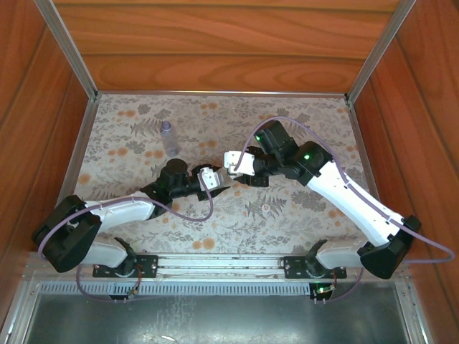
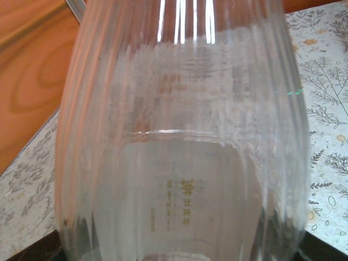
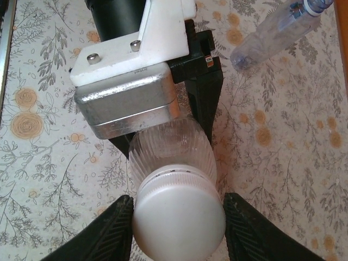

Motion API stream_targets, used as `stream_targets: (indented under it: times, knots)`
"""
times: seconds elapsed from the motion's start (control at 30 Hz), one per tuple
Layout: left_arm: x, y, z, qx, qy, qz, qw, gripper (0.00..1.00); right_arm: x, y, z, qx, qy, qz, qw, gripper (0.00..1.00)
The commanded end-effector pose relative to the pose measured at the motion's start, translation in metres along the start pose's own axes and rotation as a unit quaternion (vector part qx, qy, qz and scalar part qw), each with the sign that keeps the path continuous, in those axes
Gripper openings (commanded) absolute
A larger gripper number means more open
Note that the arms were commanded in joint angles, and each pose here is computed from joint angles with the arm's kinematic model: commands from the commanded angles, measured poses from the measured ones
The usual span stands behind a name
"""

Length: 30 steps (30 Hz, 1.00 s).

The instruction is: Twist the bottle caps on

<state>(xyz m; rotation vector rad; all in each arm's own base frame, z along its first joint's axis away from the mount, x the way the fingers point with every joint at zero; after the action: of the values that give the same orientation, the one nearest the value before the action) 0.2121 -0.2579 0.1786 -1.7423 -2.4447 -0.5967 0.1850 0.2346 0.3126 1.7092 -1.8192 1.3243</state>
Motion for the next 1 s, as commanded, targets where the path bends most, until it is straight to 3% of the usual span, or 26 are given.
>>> stream_targets:
  times: [0.0,0.23,0.37,0.5,0.6,0.8,0.83,0.9,0.97]
  knots:
    - [0.003,0.002,-0.003,-0.005,-0.005,0.0,1.0,0.61,-0.003,0.002,0.0,0.007,0.003,-0.009,1.0,0.45]
    - [0.003,0.008,-0.01,-0.005,-0.01,-0.014,1.0,0.61,-0.004,0.005,0.0,-0.031,0.002,-0.02,0.999,0.39]
    - [0.0,0.014,-0.014,-0.006,-0.009,-0.029,1.0,0.61,-0.008,-0.001,0.004,-0.121,0.027,-0.004,0.992,0.35]
    - [-0.004,0.021,-0.014,-0.012,0.0,-0.051,0.999,0.61,-0.012,-0.008,0.004,-0.263,0.032,0.016,0.964,0.28]
    - [-0.008,0.026,-0.013,-0.018,0.01,-0.066,0.998,0.61,-0.013,-0.009,0.006,-0.38,0.034,0.029,0.924,0.25]
    - [-0.014,0.035,-0.014,-0.034,0.019,-0.085,0.996,0.61,-0.014,-0.011,0.013,-0.618,0.053,0.052,0.782,0.23]
    - [-0.016,0.036,-0.014,-0.036,0.021,-0.087,0.995,0.61,-0.015,-0.012,0.016,-0.656,0.056,0.056,0.75,0.2]
    - [-0.016,0.036,-0.012,-0.041,0.027,-0.092,0.995,0.61,-0.015,-0.015,0.017,-0.687,0.054,0.058,0.722,0.18]
    - [-0.015,0.036,-0.009,-0.044,0.031,-0.095,0.994,0.61,-0.014,-0.018,0.017,-0.696,0.056,0.064,0.713,0.2]
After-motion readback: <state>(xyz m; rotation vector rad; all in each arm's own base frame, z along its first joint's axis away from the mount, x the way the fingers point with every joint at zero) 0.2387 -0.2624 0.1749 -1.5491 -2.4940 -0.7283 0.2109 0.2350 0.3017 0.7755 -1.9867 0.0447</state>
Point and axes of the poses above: each hand's point on the last joint's axis, 136 mm out from that joint toward the fingers, its own x axis back along the fingers, its own y axis along the line the jaws close on, z = x × y, the point moved 7 cm from there along x, back along the fingers, and after that the axes turned 5 degrees about x, right-handed, at the moved point
